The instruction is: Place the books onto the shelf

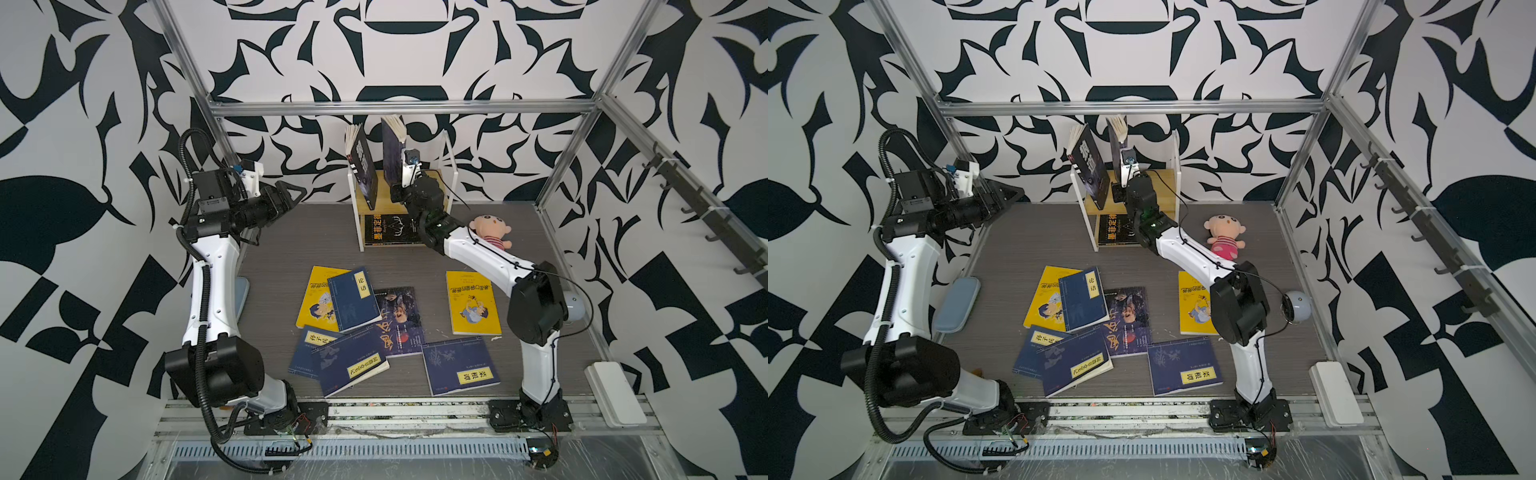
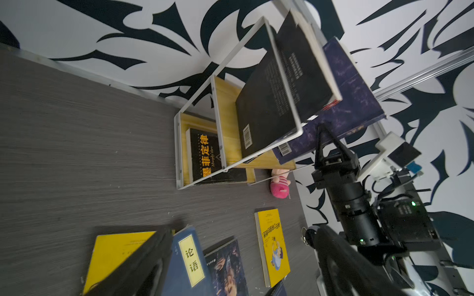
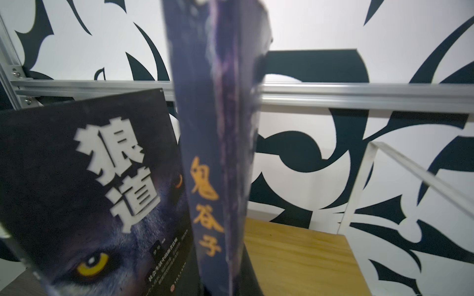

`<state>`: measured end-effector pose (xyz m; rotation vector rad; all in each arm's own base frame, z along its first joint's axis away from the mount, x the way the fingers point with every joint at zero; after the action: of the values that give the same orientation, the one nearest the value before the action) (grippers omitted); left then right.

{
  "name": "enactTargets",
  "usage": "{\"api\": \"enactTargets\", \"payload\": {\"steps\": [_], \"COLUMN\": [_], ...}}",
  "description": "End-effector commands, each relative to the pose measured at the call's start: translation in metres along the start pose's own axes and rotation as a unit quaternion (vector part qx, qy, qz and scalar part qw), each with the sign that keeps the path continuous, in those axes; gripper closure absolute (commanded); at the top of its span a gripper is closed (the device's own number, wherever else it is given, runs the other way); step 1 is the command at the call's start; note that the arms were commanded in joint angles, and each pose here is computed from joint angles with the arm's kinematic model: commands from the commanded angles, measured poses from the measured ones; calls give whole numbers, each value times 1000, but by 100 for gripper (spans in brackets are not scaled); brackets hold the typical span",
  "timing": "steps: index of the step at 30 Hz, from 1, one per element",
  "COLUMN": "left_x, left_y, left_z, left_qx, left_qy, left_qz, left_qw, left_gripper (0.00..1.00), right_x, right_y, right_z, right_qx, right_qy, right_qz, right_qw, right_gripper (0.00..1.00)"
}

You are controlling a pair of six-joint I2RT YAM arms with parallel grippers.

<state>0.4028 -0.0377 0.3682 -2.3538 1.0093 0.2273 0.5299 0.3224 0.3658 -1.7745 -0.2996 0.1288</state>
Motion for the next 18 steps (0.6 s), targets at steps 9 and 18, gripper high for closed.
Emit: {"api": "enactTargets", "payload": {"steps": [9,18], "left_x": [5,12], "left_y": [6,5], "left_z": [19,24], "left_qx": [20,4], "left_qy": [-20,-17], "left_qz": [-3,3], "left_qw": [1000,1000], "left_gripper": [0,0], "right_x": [-6,-24], "right_y": [-71,-56], "right_z": [5,23], "right_qx": [91,94], "right_qy": [27,8], "right_qz": [-116,-88], "right_qw": [989,992], "right_gripper": [100,86]}}
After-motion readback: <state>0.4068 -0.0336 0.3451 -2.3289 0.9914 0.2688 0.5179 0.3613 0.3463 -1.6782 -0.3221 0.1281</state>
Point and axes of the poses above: each gripper's point midway between its finger pads, its own x axis out along the fingers, its own z axis along the line the jaws close on, y = z × x, the point moved 1 cm from there along -x, back along the fingers, and after that the axes turned 15 degrees about -x, right-handed, at the moved point
